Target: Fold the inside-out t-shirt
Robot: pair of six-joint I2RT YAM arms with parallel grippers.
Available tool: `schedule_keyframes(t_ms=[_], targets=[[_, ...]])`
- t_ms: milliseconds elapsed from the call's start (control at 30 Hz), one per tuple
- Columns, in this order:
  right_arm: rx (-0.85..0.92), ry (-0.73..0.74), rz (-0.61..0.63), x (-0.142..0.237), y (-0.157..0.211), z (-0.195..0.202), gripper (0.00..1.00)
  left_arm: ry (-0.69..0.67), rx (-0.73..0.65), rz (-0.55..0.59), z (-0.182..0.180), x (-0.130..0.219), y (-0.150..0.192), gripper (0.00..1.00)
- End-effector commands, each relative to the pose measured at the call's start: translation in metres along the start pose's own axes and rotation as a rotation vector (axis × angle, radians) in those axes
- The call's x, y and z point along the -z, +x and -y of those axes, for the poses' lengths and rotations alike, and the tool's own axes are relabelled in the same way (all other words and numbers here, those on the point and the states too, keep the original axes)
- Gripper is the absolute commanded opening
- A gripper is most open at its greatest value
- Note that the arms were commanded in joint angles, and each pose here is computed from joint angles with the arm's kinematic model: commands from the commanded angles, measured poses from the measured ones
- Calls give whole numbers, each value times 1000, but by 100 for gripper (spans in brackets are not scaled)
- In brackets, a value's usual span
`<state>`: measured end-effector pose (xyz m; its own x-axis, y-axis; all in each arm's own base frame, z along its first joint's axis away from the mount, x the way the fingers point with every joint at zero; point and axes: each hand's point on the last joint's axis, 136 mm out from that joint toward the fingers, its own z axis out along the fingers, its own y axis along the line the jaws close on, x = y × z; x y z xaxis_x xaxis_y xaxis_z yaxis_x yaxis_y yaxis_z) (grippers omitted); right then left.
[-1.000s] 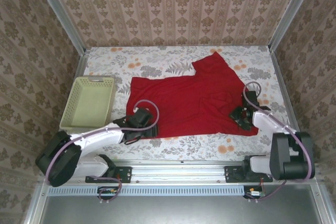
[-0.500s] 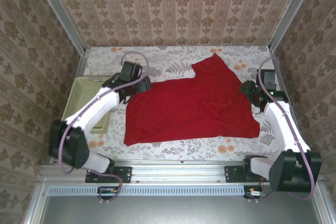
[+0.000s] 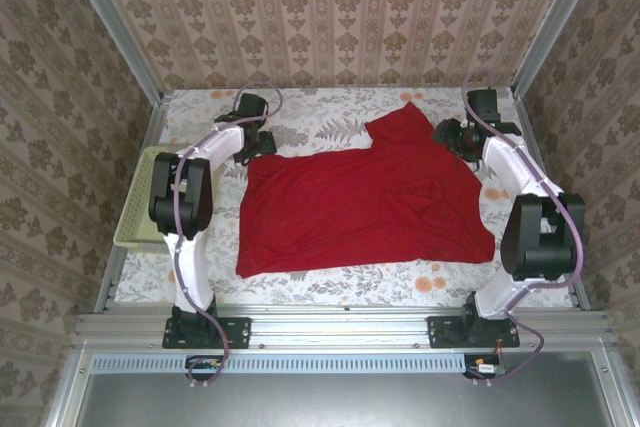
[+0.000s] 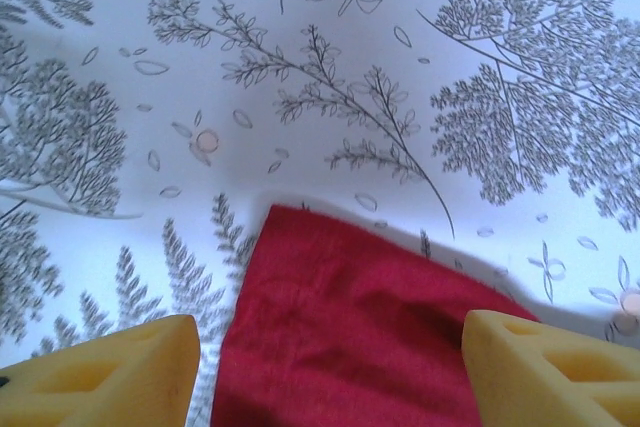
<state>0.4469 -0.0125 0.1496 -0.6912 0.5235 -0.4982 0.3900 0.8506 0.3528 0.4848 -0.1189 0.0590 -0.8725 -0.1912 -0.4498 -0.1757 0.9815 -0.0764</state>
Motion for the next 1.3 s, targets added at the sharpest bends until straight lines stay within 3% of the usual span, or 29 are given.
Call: schedule_keyframes(t_ms=[0,100,333,567,1000,1267], targets=[[65,-38,25,-12,-23,-17,61,-18,-22,-42,-2,-8,1,69],[81,-45,19,-31,-34,-25,66,-33,-16,-71,-4,-20,6,66],[128,-63,-37,-85,-49,-50,66,-48,1,-107,-11,-40,13,57],[155,-43,-93,-140,-57,-63,66,-28,2,-103,-10,-43,13,41],[154,35,-79,-198,-76,-61,65,58,-11,-85,4,-32,18,15],[-3,38,-174,-222,-48,-52,61,122,-16,-47,19,-2,22,6]])
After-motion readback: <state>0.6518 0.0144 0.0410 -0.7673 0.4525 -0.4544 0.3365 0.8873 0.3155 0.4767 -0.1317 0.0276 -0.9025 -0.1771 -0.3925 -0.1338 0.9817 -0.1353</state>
